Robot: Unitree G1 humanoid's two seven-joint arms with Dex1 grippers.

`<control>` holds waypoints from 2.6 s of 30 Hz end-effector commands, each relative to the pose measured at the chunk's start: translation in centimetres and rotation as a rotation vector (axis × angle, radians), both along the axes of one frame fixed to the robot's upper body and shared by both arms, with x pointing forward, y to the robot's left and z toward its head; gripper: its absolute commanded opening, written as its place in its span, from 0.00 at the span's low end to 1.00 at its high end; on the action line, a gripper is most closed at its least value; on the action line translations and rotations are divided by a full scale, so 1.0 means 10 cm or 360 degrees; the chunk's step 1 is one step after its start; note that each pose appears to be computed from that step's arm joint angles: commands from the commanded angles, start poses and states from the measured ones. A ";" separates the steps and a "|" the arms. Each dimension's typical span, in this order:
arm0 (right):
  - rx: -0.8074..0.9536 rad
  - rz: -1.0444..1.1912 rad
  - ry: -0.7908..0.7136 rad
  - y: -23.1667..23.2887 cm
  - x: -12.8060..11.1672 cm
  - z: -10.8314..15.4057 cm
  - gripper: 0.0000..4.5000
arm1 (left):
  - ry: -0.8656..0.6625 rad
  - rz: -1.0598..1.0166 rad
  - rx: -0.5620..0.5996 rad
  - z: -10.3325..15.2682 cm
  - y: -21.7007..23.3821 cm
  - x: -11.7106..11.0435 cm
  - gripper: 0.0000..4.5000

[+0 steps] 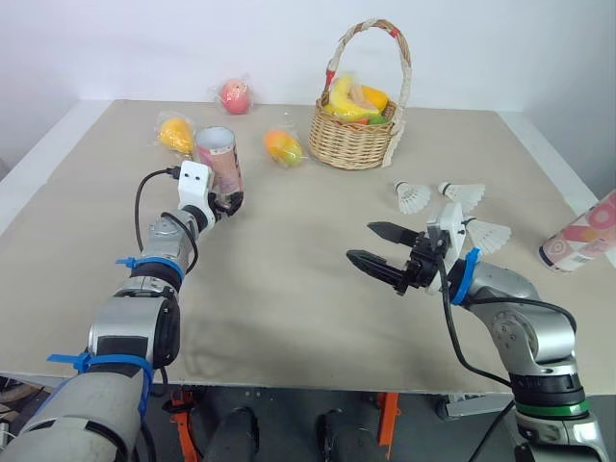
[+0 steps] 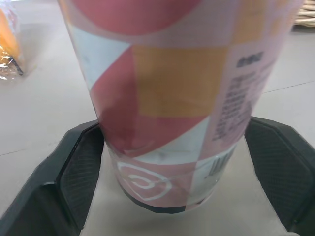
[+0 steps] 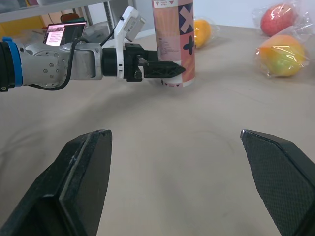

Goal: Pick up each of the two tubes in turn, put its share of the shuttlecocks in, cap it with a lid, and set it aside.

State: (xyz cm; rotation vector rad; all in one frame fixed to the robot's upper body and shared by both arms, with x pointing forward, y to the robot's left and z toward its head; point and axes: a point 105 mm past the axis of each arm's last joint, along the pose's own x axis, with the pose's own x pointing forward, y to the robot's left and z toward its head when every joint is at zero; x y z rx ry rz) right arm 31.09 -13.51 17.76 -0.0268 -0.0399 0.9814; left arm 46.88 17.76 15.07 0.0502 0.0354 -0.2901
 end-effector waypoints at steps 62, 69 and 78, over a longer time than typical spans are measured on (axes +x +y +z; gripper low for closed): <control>-0.0073 -0.1253 -0.0203 -0.54 1.62 0.23 0.01 | 0.0440 -0.2031 0.1073 0.11 -0.36 -1.72 0.70; -0.0229 0.0017 -0.0738 0.12 0.36 0.76 0.01 | 0.0438 -0.2094 0.1051 0.11 -0.42 -1.73 0.70; -0.0756 0.0832 -0.0974 0.58 -0.49 0.97 0.01 | 0.0465 -0.2127 0.1044 0.10 -0.45 -1.68 0.70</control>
